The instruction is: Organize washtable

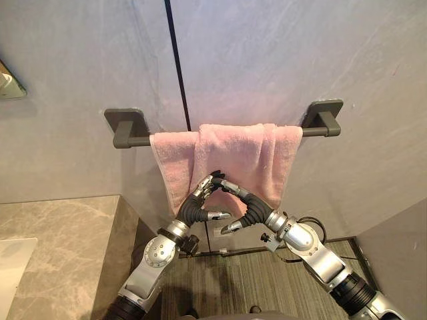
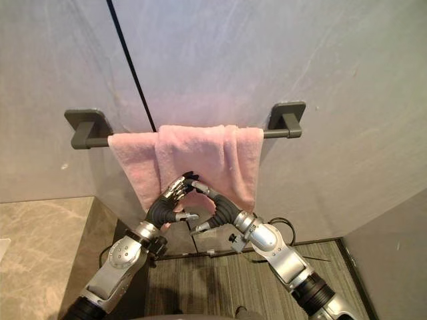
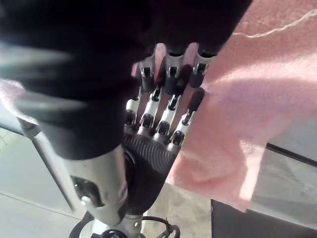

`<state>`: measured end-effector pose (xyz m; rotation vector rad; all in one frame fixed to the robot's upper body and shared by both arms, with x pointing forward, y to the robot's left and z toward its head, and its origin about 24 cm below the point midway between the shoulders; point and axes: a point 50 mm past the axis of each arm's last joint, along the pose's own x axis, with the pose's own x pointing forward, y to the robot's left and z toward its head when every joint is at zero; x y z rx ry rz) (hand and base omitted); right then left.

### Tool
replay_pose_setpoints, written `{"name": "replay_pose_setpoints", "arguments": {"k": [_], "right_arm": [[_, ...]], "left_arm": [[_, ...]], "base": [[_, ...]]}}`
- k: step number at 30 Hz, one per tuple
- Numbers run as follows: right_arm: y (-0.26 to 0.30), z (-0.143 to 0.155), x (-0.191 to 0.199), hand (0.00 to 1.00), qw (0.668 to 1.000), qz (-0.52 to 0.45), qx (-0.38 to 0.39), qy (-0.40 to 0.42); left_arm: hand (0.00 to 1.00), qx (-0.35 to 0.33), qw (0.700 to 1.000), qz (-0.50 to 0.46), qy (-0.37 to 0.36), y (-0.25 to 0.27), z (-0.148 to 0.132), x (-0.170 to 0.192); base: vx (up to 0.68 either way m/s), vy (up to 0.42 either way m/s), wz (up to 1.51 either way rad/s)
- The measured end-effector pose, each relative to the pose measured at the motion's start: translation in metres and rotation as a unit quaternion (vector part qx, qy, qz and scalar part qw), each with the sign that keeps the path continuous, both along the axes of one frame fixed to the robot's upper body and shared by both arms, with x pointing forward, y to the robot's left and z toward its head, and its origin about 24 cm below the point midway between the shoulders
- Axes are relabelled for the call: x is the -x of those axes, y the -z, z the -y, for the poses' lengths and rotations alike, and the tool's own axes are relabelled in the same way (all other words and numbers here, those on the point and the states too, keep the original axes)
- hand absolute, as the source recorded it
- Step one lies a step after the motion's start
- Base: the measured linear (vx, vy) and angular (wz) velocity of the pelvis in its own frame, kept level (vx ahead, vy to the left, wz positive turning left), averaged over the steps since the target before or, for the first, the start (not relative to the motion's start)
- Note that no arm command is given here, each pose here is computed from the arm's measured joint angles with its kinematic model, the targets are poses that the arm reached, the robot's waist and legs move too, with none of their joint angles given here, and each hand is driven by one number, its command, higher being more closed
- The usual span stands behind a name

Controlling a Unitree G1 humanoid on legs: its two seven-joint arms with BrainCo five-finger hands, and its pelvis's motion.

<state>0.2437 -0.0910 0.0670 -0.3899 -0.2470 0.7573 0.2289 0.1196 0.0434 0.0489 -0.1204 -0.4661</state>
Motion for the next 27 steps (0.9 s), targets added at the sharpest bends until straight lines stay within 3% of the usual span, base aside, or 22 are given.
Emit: {"name": "replay_pose_setpoints", "arguments": {"k": [27], "right_arm": [[0.002, 0.059, -0.013, 0.00, 0.983, 0.005, -0.034, 0.183]], "left_arm": [[0.00, 0.010, 0.991, -0.004, -0.130, 0.007, -0.037, 0.004]], "base": [[0.00, 0.000, 0.01]]}}
